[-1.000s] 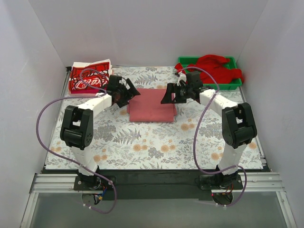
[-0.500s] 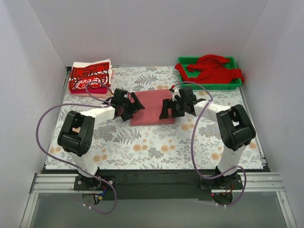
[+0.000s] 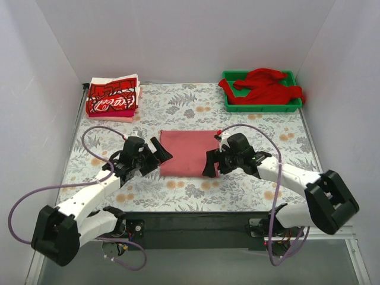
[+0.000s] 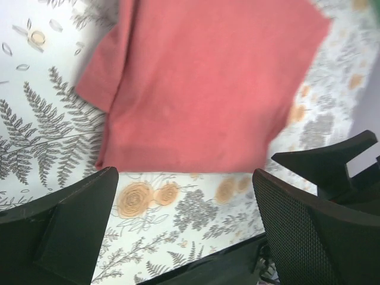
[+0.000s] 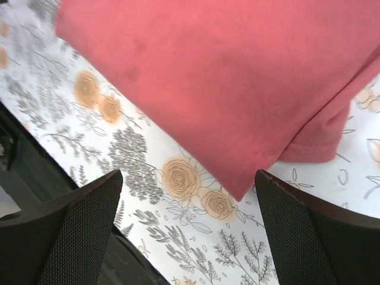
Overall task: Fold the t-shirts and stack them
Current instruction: Fold the tshirt, then neatly place the folded tshirt to the corner
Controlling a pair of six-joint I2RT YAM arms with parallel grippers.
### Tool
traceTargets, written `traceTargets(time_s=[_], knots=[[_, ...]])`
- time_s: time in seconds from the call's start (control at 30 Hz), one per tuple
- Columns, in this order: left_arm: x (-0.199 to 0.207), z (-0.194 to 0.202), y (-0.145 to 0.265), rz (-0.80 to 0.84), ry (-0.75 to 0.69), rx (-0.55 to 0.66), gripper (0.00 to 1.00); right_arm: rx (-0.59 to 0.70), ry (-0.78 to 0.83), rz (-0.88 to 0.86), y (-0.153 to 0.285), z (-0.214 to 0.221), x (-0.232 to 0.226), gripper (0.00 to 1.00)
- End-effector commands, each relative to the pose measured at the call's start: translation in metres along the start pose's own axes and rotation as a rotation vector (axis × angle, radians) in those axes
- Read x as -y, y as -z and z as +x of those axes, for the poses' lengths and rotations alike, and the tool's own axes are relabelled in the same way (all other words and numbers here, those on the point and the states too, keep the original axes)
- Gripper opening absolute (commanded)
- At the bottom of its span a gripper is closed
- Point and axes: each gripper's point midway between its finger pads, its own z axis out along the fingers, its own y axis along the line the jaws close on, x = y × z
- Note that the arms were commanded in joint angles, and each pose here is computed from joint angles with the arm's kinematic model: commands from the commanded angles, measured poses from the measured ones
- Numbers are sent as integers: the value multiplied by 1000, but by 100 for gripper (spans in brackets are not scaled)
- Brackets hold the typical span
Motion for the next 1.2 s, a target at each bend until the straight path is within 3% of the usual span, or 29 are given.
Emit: traceTargets(time_s=[0.0, 0.2, 0.3, 0.53, 0.73, 0.93, 1.17], knots=[[8, -12, 20, 40, -21, 79, 96, 163, 19, -12, 31, -36, -18, 98], [-15, -32, 5, -148, -34, 134, 97, 405, -36, 186, 73, -65, 8, 98], [-15, -44, -10, -230, -66, 122, 97, 464, -82, 243, 85, -62, 21, 98], [-5, -48, -48, -188, -144, 48, 97, 434, -88, 293, 89, -52, 39, 98], [-22, -47, -72, -276, -171, 10, 84, 373, -69, 293, 83, -42, 43, 98], [-33, -49, -83, -333, -203, 5, 80, 352, -51, 251, 82, -40, 38, 98], [-38, -21, -105, -311, -229, -125, 56, 373, -14, 251, 88, -43, 38, 98]])
